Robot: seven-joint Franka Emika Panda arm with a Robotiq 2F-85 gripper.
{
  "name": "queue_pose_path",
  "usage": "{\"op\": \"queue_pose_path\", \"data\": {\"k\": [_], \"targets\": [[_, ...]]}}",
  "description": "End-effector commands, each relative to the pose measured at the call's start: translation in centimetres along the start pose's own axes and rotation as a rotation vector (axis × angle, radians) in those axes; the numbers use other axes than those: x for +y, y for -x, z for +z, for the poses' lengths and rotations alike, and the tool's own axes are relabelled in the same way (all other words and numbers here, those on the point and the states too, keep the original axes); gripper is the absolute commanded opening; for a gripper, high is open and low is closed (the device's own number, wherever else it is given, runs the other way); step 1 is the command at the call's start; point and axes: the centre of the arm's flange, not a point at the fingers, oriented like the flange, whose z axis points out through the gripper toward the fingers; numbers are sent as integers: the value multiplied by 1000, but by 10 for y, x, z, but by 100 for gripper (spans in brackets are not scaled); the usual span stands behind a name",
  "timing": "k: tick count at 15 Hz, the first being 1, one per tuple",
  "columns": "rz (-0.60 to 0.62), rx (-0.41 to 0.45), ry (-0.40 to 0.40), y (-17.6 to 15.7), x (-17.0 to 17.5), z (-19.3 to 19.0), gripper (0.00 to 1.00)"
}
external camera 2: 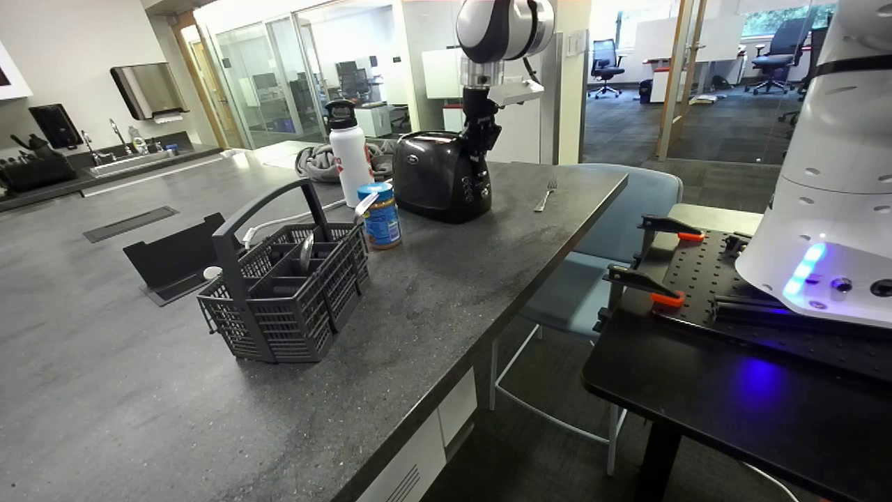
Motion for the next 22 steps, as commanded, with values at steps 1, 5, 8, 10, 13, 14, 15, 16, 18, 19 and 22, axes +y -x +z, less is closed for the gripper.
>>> {"op": "queue_pose_path", "data": {"k": [1,5,8,10,13,14,15,16,18,19,22], "targets": [[-9,-35,7,-2,-4,20,0],[-11,-45,18,-1,-6,29,0],[-9,-57,39,-2,-6,39,0],[1,-70,65,-4,-5,49,0],[12,-75,101,-3,-7,48,0],[7,-56,95,1,-11,35,0],[4,-39,88,5,-13,25,0],[-1,-21,69,11,-15,10,0],[-2,18,56,21,-18,-13,0],[4,26,57,28,-19,-24,0],[27,54,59,48,-22,-59,0]]}}
